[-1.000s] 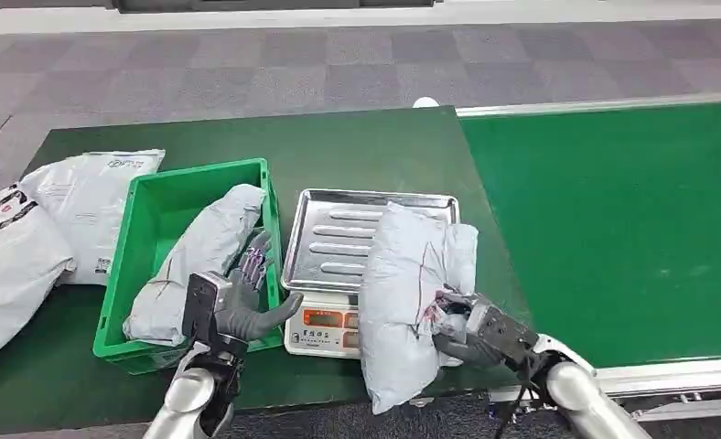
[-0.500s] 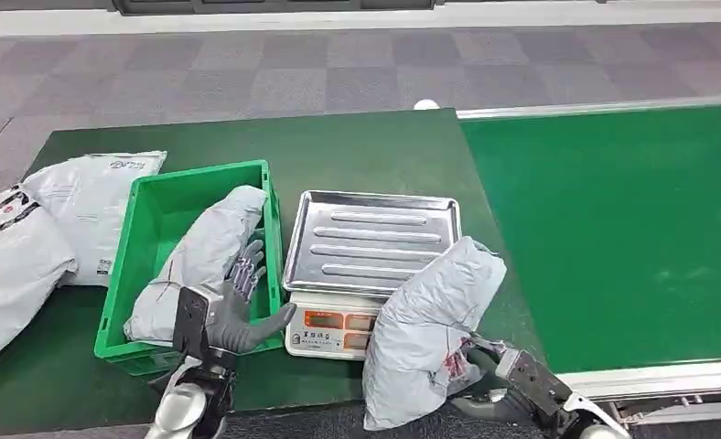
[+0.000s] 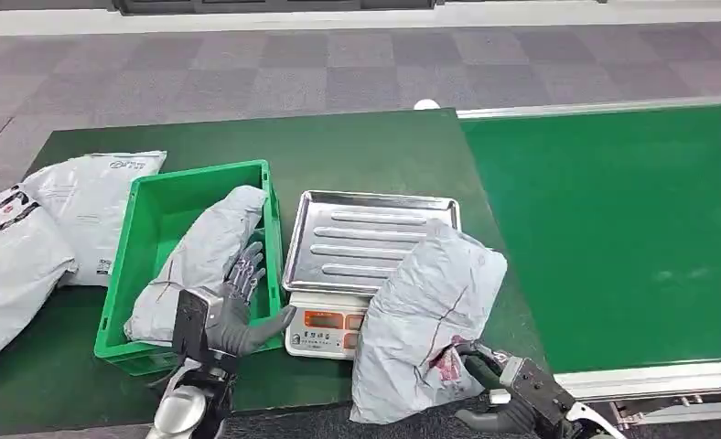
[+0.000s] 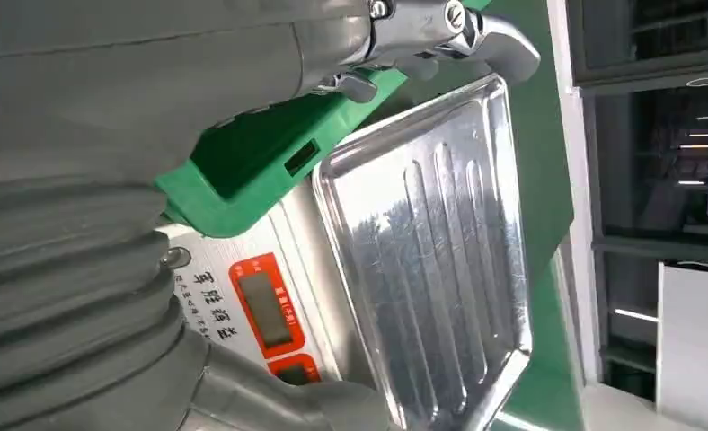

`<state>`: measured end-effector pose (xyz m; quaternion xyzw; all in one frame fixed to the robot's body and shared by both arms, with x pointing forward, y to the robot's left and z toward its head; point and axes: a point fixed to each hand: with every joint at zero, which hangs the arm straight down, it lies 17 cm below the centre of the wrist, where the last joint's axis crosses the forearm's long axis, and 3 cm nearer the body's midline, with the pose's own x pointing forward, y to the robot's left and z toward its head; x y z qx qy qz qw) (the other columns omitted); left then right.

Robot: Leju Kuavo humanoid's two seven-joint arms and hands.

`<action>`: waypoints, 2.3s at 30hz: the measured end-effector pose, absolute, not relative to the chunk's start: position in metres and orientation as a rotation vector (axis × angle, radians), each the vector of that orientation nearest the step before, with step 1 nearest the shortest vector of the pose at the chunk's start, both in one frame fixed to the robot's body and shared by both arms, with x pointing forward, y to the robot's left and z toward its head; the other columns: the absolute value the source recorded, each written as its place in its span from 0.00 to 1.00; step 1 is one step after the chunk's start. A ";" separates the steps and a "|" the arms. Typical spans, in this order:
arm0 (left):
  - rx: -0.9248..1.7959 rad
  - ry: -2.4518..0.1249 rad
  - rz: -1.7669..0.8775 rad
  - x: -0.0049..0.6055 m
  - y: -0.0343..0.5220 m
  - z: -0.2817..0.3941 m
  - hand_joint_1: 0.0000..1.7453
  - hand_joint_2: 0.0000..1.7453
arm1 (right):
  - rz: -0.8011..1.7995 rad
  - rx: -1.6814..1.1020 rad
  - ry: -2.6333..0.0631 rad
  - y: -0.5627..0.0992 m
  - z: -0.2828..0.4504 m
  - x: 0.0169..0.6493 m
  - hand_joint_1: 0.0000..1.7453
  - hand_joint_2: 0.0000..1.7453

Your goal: Moved the parcel from conveyor to table for the left to box.

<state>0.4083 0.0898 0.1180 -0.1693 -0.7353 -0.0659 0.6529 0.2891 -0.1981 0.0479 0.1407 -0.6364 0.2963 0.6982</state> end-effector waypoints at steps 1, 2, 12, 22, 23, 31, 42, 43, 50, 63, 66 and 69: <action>-0.380 -1.671 -0.168 0.408 0.089 0.118 0.00 1.00 | 0.637 0.317 -1.428 -0.198 0.051 0.293 0.00 1.00; -0.373 -1.676 -0.192 0.407 0.087 0.118 0.00 1.00 | 0.609 0.320 -1.439 -0.196 0.055 0.298 0.00 1.00; -0.237 -1.749 -0.554 0.398 0.054 0.129 0.00 1.00 | 0.357 0.159 -1.718 -0.225 0.149 0.393 0.00 1.00; -0.275 -1.781 -0.506 0.408 0.040 0.141 0.00 1.00 | 0.215 -0.089 -2.038 -0.267 0.310 0.485 0.00 1.00; -0.257 -1.786 -0.513 0.410 0.040 0.141 0.00 1.00 | 0.205 -0.121 -2.062 -0.272 0.324 0.491 0.00 1.00; -0.102 -1.817 -0.661 0.413 0.033 0.138 0.00 1.00 | 0.125 -0.152 -2.033 -0.298 0.329 0.523 0.00 1.00; 0.095 -1.814 -1.315 0.397 -0.019 0.114 0.00 1.00 | 0.088 -0.095 -1.902 -0.308 0.259 0.537 0.00 1.00; 0.091 -1.813 -1.337 0.396 -0.022 0.112 0.00 1.00 | 0.083 -0.094 -1.892 -0.310 0.251 0.536 0.00 1.00; 0.052 -1.856 -1.439 0.386 -0.039 0.111 0.00 1.00 | 0.041 -0.122 -1.821 -0.327 0.218 0.534 0.00 1.00; 0.118 -1.914 -1.744 0.356 -0.112 0.100 0.00 1.00 | -0.047 -0.200 -1.693 -0.382 0.161 0.523 0.00 1.00; 0.098 -1.906 -1.766 0.350 -0.120 0.095 0.00 1.00 | -0.055 -0.205 -1.685 -0.386 0.158 0.521 0.00 1.00; 0.034 -1.877 -1.812 0.341 -0.128 0.090 0.00 1.00 | -0.067 -0.193 -1.674 -0.388 0.154 0.520 0.00 1.00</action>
